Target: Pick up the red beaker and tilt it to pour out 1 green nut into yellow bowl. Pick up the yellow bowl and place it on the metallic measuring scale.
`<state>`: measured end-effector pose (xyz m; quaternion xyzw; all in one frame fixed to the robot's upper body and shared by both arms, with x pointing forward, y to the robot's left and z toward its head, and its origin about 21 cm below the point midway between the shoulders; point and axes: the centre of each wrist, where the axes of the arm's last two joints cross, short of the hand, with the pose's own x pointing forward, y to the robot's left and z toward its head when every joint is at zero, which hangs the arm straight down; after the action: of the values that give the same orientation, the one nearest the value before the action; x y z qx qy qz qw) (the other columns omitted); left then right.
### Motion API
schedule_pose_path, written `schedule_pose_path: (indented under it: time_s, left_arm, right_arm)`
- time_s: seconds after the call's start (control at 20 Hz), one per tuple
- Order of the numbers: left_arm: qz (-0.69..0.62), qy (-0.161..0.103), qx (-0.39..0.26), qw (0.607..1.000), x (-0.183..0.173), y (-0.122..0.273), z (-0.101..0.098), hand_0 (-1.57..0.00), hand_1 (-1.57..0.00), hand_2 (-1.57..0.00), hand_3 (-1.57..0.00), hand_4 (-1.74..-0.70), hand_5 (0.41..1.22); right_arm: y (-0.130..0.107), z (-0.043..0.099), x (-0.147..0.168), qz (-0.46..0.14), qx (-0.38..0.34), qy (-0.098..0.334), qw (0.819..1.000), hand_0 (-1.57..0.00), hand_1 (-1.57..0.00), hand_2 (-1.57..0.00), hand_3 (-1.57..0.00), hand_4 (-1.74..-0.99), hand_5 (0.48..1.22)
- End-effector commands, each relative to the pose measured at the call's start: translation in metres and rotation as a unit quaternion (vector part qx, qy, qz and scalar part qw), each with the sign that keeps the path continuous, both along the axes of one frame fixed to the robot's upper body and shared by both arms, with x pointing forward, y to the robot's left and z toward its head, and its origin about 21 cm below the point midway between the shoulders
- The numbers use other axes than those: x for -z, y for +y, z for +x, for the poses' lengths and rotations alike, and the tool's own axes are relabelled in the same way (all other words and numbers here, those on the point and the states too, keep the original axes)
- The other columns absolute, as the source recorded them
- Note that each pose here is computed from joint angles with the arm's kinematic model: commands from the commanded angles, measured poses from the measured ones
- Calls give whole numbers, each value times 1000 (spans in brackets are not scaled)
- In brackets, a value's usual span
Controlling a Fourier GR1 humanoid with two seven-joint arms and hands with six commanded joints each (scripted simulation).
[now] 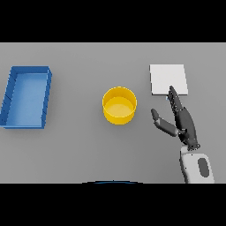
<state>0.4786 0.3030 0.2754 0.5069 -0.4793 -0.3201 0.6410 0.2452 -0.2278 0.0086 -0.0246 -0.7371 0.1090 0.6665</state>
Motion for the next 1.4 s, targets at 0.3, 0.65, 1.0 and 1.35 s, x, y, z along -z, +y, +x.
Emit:
schedule_pose_path:
  time_s: [0.3,0.65,1.0,1.35]
  left_arm:
    - [-144,34,-101,984,95,45,-23,-1571,-1571,-1571,-1473,-1739,1221]
    - [-167,20,-131,977,134,51,-60,-1571,-1571,-1571,-1386,-1740,1221]
    - [-196,24,-132,971,153,38,-89,-1571,-1571,-1571,-1442,-1588,962]
    - [-246,75,-55,965,147,32,-110,-982,-830,-747,-464,-922,716]
  right_arm:
    - [-4,-2,7,-17,-5,-10,1000,1,1,1,1,-1306,688]
    - [-2,0,3,-24,-6,-11,1000,1,1,1,1,-1315,722]
    - [-2,0,3,-31,-5,-8,999,1,1,1,1,-1326,728]
    - [1,-2,4,-25,-4,-11,1000,1,1,1,1,-1321,727]
